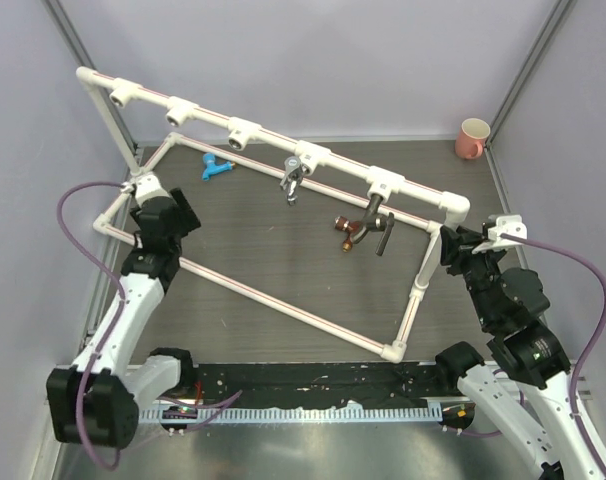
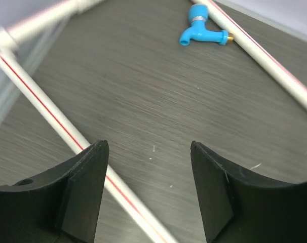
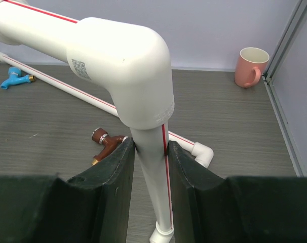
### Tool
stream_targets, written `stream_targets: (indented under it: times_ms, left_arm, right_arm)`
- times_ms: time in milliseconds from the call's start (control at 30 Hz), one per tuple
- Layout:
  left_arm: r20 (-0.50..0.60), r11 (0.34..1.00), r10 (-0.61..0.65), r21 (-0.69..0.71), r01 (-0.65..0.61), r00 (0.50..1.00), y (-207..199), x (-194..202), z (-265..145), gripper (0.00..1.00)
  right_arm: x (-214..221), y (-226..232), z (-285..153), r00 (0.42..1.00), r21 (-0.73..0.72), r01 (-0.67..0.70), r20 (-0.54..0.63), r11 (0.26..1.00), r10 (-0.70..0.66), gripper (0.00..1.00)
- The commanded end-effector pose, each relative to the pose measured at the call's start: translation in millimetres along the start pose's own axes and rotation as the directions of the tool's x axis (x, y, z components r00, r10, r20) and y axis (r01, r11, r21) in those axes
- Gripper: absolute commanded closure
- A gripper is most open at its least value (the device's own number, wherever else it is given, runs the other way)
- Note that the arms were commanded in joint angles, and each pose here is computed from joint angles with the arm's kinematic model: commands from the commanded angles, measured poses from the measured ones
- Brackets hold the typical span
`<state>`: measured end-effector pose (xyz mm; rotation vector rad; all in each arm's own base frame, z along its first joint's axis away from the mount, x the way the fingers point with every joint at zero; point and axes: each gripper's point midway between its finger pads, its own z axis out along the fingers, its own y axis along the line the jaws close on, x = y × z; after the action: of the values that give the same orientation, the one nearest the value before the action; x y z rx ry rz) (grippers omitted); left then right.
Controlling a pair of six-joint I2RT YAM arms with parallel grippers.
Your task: Install the water faucets
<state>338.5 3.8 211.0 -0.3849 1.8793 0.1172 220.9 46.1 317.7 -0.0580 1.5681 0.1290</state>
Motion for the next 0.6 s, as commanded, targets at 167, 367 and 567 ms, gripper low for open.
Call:
stream_targets:
  times_ms: [167,367,567]
  left_arm:
    - [-0.159,0.872,-0.476,0.045,0.488,0.865,1.7,6.4,114.4,0.24]
    - [-0.141,0.860,-0.490,0.084,0.504,0.860,-8.1,-0.1,180.8,0.18]
    - [-0.091,0.850,-0.507,0.113,0.515,0.857,-15.7,-3.3,242.5,0.12]
  right_arm:
    - [8.9,44.1,-10.2,0.998,-0.239,-0.055,-0.002,0.970,0.057,0.68]
    - [5.0,33.2,-12.9,0.997,-0.194,-0.052,0.052,0.980,0.063,0.52]
    - [2.2,20.1,-16.0,0.991,-0.140,-0.046,0.115,0.989,0.063,0.29]
